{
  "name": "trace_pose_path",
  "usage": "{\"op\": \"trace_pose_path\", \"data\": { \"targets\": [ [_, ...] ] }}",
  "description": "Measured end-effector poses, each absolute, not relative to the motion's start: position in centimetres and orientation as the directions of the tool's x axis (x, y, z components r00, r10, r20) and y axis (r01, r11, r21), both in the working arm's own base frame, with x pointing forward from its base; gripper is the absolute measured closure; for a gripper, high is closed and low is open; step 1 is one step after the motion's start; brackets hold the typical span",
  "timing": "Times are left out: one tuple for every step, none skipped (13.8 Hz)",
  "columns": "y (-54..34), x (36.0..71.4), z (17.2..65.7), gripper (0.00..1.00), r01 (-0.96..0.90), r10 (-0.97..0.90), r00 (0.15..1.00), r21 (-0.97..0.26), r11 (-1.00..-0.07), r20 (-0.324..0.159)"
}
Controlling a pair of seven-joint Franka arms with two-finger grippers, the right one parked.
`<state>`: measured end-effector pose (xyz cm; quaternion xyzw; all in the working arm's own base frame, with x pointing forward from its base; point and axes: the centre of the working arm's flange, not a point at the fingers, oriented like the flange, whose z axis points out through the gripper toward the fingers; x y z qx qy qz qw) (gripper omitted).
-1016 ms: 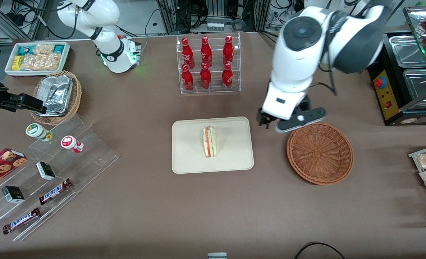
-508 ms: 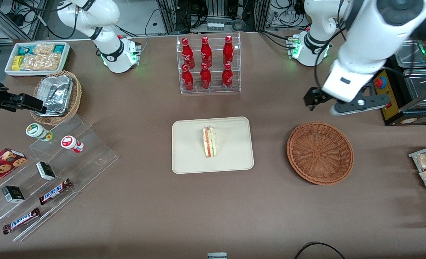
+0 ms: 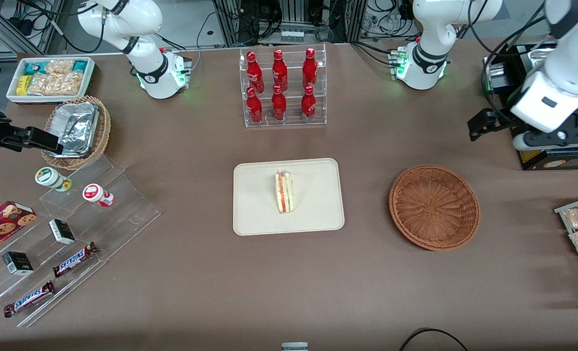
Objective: Place sandwich from basket to tray
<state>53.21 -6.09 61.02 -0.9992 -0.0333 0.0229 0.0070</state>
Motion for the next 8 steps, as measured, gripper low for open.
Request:
{"op": "trace_pose_path", "data": {
  "targets": [
    [-5.1, 53.3, 61.1, 0.0, 0.081, 0.081, 0.996, -0.014, -0.997, -0.043],
    [-4.4, 53.5, 61.2, 0.0, 0.092, 0.093, 0.995, -0.012, -0.996, -0.039],
    [-3.9, 53.7, 61.5, 0.0, 0.098, 0.098, 0.995, -0.01, -0.995, -0.032],
    [-3.8, 53.9, 61.9, 0.0, 0.099, 0.1, 0.995, -0.008, -0.995, -0.023],
    [-3.8, 54.1, 62.3, 0.0, 0.099, 0.099, 0.995, -0.006, -0.995, -0.012],
    [-3.8, 54.2, 62.7, 0.0, 0.099, 0.099, 0.995, -0.005, -0.995, -0.005],
    [-3.8, 54.2, 62.9, 0.0, 0.099, 0.099, 0.995, -0.004, -0.995, 0.0],
    [-3.8, 54.2, 63.0, 0.0, 0.099, 0.099, 0.995, -0.004, -0.995, 0.002]
  ]
}}
